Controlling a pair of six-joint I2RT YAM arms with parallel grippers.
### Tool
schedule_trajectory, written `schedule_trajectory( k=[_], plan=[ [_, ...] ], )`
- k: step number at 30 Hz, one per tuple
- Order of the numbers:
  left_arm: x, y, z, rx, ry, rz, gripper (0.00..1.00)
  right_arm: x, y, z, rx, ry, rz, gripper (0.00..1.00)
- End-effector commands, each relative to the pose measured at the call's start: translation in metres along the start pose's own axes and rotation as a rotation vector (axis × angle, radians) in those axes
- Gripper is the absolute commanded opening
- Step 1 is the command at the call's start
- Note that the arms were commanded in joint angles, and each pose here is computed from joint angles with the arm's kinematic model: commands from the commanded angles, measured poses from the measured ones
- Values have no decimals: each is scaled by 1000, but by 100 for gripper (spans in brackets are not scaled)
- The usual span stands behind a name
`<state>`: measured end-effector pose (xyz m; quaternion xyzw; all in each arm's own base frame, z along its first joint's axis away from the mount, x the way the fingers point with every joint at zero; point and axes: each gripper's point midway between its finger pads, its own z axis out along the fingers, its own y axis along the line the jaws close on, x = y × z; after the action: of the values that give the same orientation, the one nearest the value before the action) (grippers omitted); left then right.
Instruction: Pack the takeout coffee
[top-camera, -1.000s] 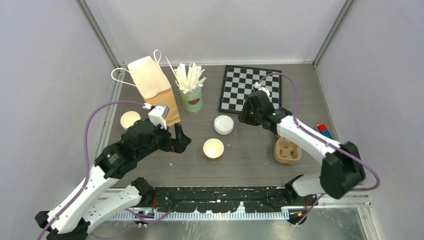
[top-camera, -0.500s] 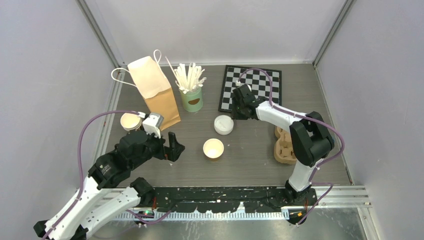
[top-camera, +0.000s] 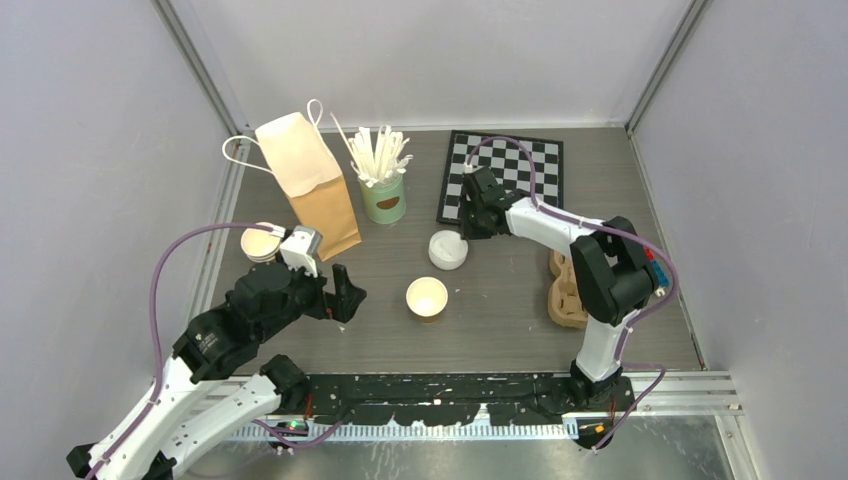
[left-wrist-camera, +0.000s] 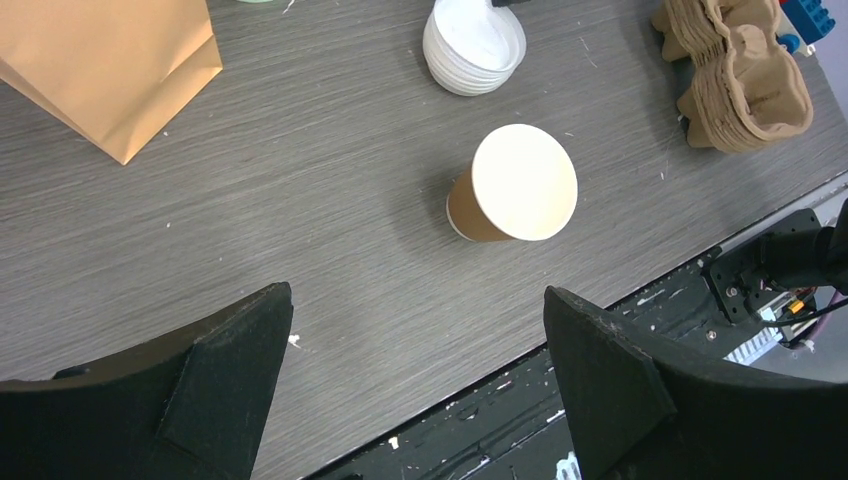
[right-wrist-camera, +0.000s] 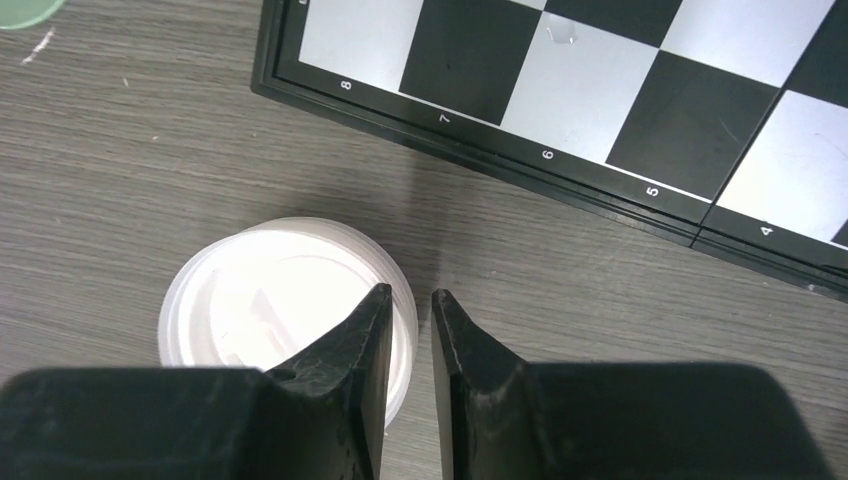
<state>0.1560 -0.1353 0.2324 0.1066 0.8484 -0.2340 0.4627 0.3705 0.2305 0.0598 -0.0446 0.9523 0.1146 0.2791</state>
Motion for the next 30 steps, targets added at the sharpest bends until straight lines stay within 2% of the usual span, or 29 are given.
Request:
schedule_trajectory(
  k=[1, 4, 7, 11, 14, 18, 23, 27, 30],
  plan=[
    [-2, 3, 2, -21, -7, 12, 98, -9, 6, -1, -12, -13, -31, 25],
    [-1, 4, 3, -24, 0, 15, 98, -8, 6, -1, -14, -10, -34, 22],
    [-1, 4, 3, -24, -2, 14, 98, -11, 6, -6, -14, -20, -37, 12],
    [-2, 5, 3, -29, -5, 13, 98, -17, 8, -19, -24, -44, -38, 4],
    [-1, 5, 3, -31, -3, 12, 98, -20, 9, -28, -33, -55, -34, 3],
    [-1, 5, 3, -33, -1, 13, 98, -19, 10, -34, -40, -60, -21, 9],
    [-1, 5, 4, -35, 1, 13, 98, -15, 12, -36, -55, -51, -21, 0],
    [-1, 6, 3, -36, 0, 13, 98, -17, 12, -41, -57, -63, -11, 0],
    [-1, 6, 3, -35, -1, 13, 98, -19, 10, -42, -43, -73, -10, 9]
  ],
)
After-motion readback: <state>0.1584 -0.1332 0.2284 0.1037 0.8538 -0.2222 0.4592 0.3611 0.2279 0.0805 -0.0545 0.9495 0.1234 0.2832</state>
